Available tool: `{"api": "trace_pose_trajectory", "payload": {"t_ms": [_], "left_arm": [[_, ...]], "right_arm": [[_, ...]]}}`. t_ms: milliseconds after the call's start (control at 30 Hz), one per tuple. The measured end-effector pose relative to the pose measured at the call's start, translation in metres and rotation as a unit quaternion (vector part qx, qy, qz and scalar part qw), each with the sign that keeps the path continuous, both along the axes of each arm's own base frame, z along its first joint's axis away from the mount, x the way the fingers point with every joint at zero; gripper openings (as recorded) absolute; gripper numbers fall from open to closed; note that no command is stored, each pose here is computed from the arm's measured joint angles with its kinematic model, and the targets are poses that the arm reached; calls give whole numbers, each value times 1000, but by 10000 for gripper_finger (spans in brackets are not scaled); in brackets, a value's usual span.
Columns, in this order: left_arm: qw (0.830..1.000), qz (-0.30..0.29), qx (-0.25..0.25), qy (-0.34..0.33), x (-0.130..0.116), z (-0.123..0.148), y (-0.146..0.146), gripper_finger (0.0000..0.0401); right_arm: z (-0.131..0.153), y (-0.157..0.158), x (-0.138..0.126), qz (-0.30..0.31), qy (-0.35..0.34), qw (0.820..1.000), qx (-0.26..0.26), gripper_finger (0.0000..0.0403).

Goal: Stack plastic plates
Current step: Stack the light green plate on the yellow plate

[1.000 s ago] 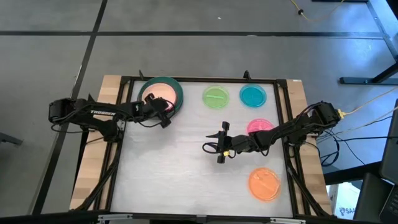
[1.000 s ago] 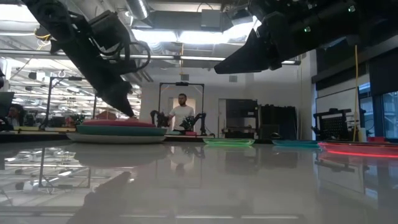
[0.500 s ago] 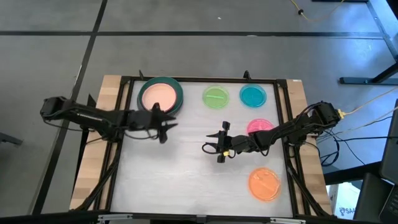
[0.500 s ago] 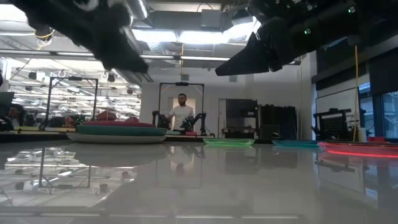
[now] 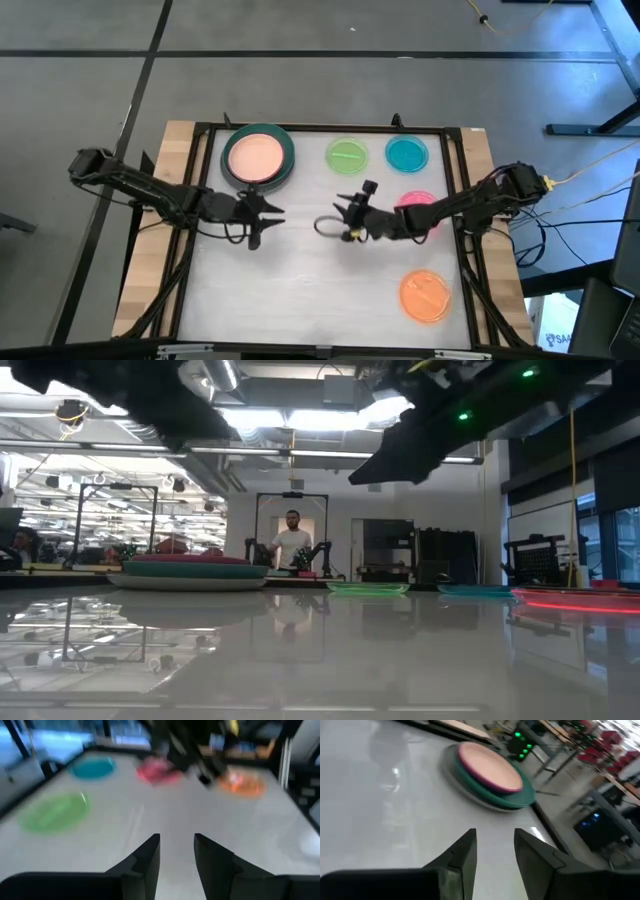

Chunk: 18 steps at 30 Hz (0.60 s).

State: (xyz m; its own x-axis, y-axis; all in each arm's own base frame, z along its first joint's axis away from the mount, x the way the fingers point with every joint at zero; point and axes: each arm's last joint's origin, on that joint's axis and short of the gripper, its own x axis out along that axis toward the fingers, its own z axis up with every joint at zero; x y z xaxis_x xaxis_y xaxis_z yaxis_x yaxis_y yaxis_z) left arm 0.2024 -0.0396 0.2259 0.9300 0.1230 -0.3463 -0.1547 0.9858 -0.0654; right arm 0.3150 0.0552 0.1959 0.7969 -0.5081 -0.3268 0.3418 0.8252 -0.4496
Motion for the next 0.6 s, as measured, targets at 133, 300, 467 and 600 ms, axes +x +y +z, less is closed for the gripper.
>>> {"api": "trace_pose_trajectory", "payload": {"t_ms": [133,300,467,600], "left_arm": [[999,-4,-11,49,0,-13,-5,112],[998,-5,-7,64,4,-19,-8,112],[997,3,0,71,6,-23,-7,112],[997,7,4,72,6,-23,-7,112]], "right_arm": [[2,-25,6,-10,1,1000,16,127],[-4,-63,7,-10,26,998,61,127],[-7,-100,3,-48,22,993,110,127],[-12,-123,-4,-74,40,987,137,128]]}}
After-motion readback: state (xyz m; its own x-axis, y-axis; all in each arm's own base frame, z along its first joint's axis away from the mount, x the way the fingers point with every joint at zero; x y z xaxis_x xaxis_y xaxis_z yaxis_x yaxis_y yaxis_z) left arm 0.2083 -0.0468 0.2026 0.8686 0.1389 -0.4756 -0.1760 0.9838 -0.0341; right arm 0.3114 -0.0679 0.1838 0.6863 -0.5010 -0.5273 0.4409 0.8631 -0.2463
